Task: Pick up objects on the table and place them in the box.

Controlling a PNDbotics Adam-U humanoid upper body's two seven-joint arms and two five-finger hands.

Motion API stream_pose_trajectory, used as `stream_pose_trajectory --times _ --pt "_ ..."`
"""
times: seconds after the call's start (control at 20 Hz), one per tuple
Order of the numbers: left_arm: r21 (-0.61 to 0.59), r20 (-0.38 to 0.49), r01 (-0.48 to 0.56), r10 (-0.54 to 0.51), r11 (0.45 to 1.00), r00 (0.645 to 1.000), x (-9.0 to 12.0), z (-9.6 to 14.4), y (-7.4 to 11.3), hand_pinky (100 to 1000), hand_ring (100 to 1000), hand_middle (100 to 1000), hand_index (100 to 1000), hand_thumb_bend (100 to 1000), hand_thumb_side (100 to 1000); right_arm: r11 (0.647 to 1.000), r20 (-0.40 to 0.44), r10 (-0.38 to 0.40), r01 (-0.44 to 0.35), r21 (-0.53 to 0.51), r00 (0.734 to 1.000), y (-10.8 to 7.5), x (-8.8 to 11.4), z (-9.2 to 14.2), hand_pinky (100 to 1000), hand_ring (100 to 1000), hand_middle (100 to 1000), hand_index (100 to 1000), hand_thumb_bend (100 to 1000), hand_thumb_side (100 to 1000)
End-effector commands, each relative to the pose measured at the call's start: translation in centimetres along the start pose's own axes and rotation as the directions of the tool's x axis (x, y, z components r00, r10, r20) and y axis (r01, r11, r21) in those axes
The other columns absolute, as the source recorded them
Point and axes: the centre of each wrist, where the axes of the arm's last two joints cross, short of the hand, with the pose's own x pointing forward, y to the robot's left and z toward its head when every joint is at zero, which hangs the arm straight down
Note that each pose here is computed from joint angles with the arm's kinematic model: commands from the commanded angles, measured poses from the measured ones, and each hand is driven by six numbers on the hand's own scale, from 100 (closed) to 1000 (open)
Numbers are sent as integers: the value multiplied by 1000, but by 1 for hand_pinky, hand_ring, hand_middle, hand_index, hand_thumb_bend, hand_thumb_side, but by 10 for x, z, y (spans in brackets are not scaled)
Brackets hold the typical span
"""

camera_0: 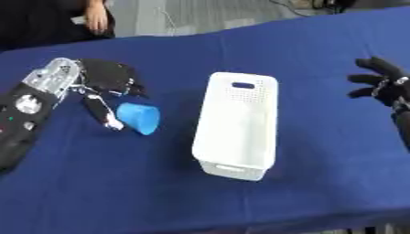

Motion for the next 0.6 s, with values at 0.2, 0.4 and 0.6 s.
stream_pose_trajectory --times 0.2,0.4,0.6 --pt "-21 -60 14 -16 1000 998 -14 12 3 914 830 818 962 1000 950 1000 19 15 -15 -1 1000 -5 4 -4 715 843 921 1000 557 1000" --pt "-35 -74 10 -13 999 997 -15 12 -1 913 830 818 960 1000 951 1000 19 16 -16 -3 1000 -5 4 -4 716 843 921 1000 557 1000" --pt "-35 -77 13 -15 999 997 -15 12 -1 913 830 817 956 1000 953 1000 20 17 -17 -3 1000 -5 4 -4 716 843 921 1000 557 1000"
